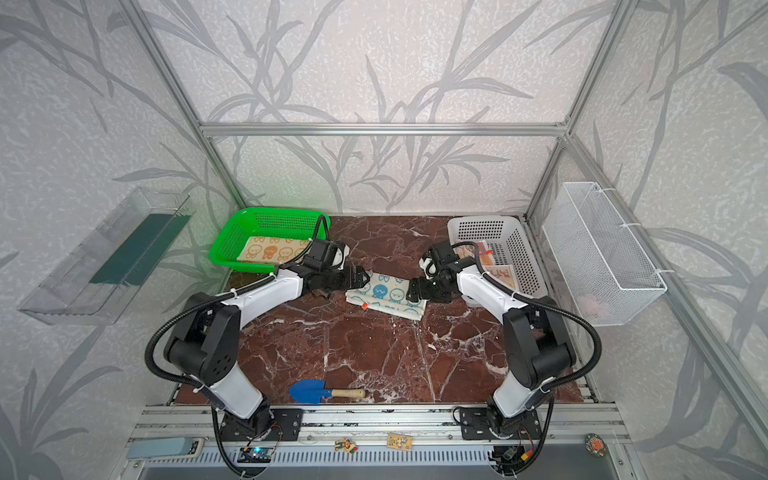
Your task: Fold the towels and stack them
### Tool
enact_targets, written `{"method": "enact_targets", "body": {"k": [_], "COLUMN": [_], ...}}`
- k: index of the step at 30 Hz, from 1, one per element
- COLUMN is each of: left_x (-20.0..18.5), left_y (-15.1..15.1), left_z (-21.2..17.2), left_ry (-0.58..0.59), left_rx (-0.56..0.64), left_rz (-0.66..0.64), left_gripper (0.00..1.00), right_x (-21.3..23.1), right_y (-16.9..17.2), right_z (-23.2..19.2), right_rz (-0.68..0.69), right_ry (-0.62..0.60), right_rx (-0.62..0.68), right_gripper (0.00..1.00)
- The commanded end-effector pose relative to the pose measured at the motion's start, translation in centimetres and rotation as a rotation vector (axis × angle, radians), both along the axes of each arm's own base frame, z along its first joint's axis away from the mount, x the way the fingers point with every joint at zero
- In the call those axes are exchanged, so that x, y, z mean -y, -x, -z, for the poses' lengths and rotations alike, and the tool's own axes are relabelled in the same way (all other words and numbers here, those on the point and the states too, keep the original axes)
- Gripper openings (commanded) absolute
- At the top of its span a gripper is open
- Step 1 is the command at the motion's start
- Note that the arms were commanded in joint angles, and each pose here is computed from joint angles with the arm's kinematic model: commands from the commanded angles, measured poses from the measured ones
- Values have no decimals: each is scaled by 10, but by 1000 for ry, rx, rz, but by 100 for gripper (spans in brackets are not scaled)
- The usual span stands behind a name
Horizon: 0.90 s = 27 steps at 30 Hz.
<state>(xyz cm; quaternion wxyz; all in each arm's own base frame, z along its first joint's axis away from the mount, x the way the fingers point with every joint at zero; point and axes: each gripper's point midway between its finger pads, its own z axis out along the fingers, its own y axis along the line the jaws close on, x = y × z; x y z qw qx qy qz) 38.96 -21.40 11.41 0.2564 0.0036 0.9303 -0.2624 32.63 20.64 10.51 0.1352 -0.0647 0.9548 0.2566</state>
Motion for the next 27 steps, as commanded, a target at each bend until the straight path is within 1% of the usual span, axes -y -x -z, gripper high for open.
{"method": "enact_targets", "body": {"k": [1,2,6,10,13,14,18,21,24,27], "left_x": [13,19,36,42,39,36,25,18,12,20], "left_y": [-11,-13,-21,-20,-9,-4,15,27,34,38], "left_z": [-20,-18,0,23,39,46,69,80,86,81], "left_ry": [122,165,321,358,334,323,267,233,208,202], "left_rx": [-1,-19,-70,-112,-145,-155,-199,-217,-227,-216], "left_rz": [-40,-45,-88,-99,-102,-105,-109,-112,-118,-101], "left_gripper": [99,99,99,99,99,99,99,99,99,99], "right_x": [-23,-27,-42,-50,-50,-47,-36,-21,-2,16], "right_y": [3,4,5,7,13,17,32,41,40,32], "right_z": [-13,-12,-1,14,24,41,70,92,108,115], "right_rz": [-11,-6,20,29,32,42,56,78,114,129], "right_ry": [-153,-188,-307,-369,-375,-348,-285,-196,-124,-35], "right_rx": [-7,-18,-62,-113,-142,-182,-242,-277,-299,-284], "right_gripper": [96,99,99,99,99,99,99,99,99,99]}}
